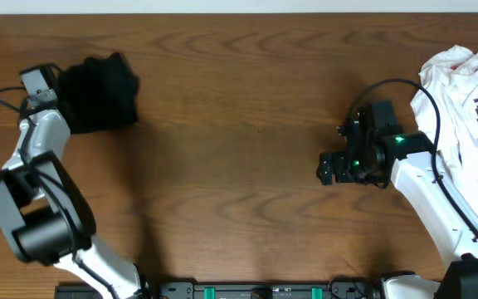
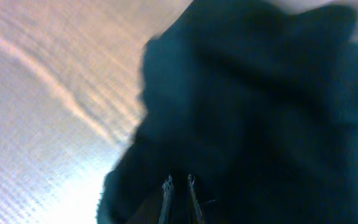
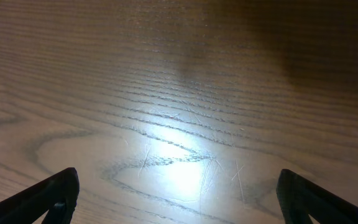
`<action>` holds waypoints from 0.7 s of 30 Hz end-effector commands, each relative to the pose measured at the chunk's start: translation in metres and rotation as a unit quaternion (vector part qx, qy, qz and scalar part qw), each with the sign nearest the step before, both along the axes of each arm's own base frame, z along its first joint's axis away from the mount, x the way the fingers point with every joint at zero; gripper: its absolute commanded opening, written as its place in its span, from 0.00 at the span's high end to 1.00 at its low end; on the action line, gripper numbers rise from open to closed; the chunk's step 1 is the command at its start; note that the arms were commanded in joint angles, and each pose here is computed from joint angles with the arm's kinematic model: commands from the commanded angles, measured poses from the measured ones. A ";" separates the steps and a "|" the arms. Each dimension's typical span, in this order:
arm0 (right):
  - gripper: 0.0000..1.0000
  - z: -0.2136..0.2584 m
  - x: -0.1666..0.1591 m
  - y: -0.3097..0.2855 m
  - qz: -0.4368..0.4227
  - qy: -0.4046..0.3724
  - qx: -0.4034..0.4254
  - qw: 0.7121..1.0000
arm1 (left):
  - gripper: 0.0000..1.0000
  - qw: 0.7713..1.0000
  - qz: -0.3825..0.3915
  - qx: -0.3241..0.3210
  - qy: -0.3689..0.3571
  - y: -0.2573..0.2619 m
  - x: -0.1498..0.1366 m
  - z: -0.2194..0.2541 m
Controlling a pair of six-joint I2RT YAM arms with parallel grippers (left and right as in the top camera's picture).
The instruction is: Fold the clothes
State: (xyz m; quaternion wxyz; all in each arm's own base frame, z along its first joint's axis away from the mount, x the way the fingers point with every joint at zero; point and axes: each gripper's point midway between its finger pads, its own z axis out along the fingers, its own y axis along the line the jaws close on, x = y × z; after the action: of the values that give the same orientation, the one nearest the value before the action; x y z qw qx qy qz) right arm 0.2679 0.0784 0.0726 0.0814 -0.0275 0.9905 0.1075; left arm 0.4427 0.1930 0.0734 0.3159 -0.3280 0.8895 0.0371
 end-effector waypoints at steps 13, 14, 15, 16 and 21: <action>0.01 0.002 -0.001 -0.002 -0.005 -0.004 0.000 1.000 | 0.88 0.989 -0.125 -0.059 -0.046 -0.123 0.040 0.024; 0.01 0.002 -0.001 -0.002 -0.005 -0.004 0.000 1.000 | 0.88 0.990 -0.122 -0.056 -0.038 -0.122 0.039 0.016; 0.01 0.002 -0.001 -0.002 -0.005 -0.004 0.000 1.000 | 0.88 0.991 -0.118 -0.052 -0.032 -0.121 0.039 0.011; 0.01 0.002 -0.001 -0.002 -0.005 -0.004 0.000 1.000 | 0.88 0.992 -0.113 -0.046 -0.026 -0.118 0.039 0.006; 0.01 0.002 -0.001 -0.002 -0.005 -0.004 0.000 1.000 | 0.88 0.994 -0.102 -0.038 -0.007 -0.112 0.038 -0.012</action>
State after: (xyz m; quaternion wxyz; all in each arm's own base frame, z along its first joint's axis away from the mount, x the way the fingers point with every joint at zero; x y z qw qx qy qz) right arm 0.2678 0.0783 0.0725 0.0812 -0.0275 0.9905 0.1073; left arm 0.4798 0.0707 0.0662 0.3112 -0.2361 0.9191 -0.0522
